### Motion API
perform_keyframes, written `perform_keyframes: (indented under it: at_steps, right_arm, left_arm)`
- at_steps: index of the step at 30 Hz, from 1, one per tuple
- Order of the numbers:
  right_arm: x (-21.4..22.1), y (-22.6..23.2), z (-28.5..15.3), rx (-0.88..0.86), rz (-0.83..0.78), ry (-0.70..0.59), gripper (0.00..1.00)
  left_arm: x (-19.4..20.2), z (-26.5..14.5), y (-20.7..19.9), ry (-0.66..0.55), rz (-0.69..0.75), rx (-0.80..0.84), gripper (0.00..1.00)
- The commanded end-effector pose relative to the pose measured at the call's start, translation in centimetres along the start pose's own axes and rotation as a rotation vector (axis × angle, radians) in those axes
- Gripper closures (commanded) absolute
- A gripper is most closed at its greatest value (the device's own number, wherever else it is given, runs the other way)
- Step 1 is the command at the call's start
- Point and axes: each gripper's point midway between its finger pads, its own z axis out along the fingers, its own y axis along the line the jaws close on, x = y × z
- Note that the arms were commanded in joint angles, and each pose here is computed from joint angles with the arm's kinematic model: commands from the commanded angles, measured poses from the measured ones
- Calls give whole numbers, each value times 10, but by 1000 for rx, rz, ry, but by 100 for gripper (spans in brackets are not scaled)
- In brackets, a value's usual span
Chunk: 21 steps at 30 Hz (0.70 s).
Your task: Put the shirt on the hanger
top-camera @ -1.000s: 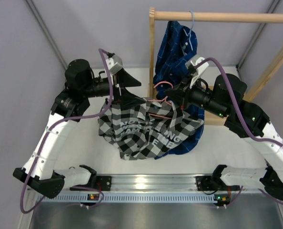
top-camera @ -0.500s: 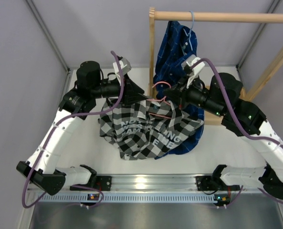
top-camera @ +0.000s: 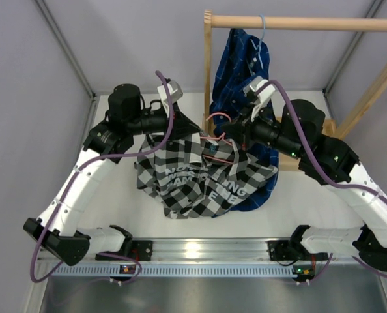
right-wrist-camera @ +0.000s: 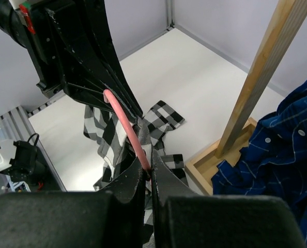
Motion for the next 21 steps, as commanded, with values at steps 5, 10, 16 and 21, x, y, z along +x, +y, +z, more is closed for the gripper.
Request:
perform_keyframes:
  at_steps: [5,10,16,21]
  right_arm:
    - [10,-19,-1,109,20,-15,100]
    - [5,-40,-7,240,77,-75,100]
    - [-18,-66,-17,403,135,-157,100]
    - [-28,-66,-16,408,166,-188,100]
  left_arm:
    - [-28,-27,30,-133,-6,-318,100]
    - [-34,-27,15,-198,-47,-254,100]
    - [-11,-13,-14,-150,-85,-52,100]
    - [-1,-8,-23,-124,-73,10,100]
